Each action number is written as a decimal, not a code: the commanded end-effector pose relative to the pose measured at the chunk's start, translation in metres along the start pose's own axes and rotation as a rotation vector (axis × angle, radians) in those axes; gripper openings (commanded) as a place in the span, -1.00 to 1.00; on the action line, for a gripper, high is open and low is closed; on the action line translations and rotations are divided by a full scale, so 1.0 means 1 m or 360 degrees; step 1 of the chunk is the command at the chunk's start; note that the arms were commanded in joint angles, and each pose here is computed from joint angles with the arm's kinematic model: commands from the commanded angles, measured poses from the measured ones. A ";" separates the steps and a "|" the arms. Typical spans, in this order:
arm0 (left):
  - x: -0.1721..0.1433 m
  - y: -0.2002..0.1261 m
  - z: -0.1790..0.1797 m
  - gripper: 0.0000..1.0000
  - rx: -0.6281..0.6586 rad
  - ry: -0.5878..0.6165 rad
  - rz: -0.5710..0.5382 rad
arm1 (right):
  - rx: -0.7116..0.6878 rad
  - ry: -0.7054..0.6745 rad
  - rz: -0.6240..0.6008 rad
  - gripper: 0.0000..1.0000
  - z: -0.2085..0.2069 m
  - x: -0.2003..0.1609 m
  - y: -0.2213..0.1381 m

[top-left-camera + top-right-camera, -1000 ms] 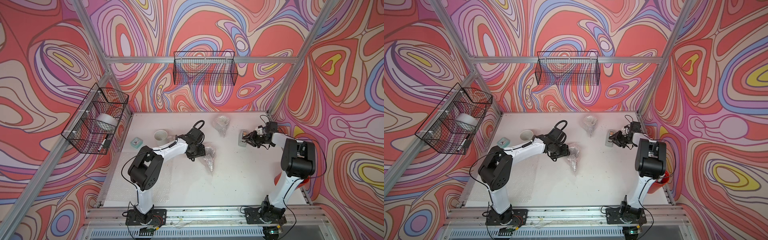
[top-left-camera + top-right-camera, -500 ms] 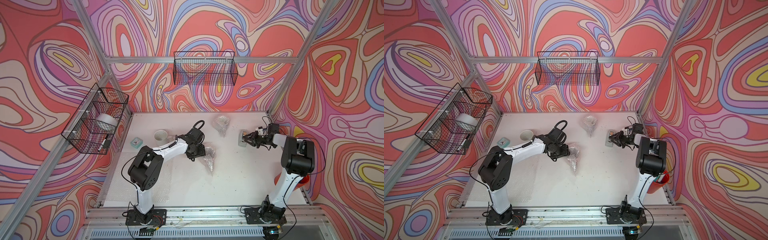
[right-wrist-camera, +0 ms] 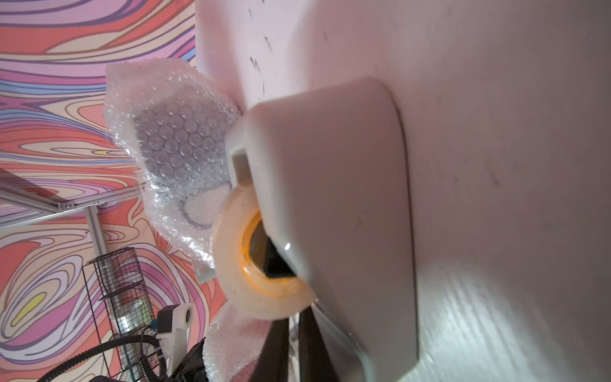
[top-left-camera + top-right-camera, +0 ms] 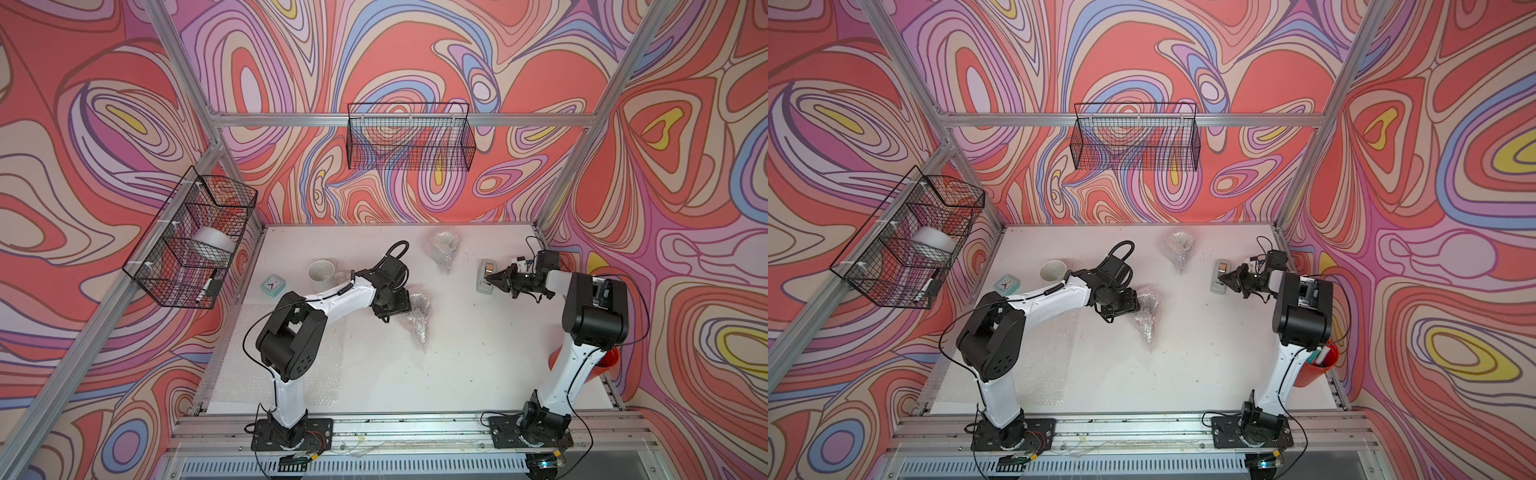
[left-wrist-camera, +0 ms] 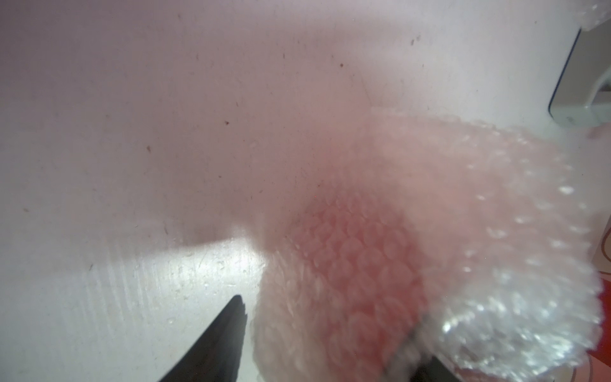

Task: Wrap mugs in bubble wrap
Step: Tear off the tape using the Tape Cutter.

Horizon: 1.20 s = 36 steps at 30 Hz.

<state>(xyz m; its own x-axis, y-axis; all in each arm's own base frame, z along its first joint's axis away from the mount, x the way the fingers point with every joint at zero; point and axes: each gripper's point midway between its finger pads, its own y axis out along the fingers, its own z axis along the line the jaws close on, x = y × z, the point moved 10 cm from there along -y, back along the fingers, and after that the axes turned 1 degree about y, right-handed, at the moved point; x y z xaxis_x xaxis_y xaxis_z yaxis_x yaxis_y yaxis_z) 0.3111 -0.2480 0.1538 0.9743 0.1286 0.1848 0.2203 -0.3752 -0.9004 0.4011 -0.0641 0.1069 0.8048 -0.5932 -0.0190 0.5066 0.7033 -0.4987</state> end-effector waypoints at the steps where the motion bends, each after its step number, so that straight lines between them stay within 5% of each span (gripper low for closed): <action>1: -0.010 0.014 0.013 0.27 0.0129 -0.0036 0.0096 | 0.0074 0.0044 0.0056 -0.92 -0.001 -0.006 0.003; 19: -0.009 0.013 0.011 0.27 0.0122 -0.0022 0.0103 | 0.0197 -0.0104 -0.0052 -1.00 0.030 -0.016 -0.019; 36: -0.009 0.018 0.010 0.29 0.0089 -0.0077 0.0115 | 0.0053 -0.0109 0.0054 -1.00 0.033 -0.085 -0.037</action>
<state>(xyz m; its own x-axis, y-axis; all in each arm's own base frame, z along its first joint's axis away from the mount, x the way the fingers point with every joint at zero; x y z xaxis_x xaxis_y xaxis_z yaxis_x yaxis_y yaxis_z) 0.3110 -0.2492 0.1520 0.9761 0.1364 0.1691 0.2095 -0.3845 -0.8990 0.3379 -0.0368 0.1559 0.8135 -0.5798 0.0459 0.5320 0.7098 -0.4617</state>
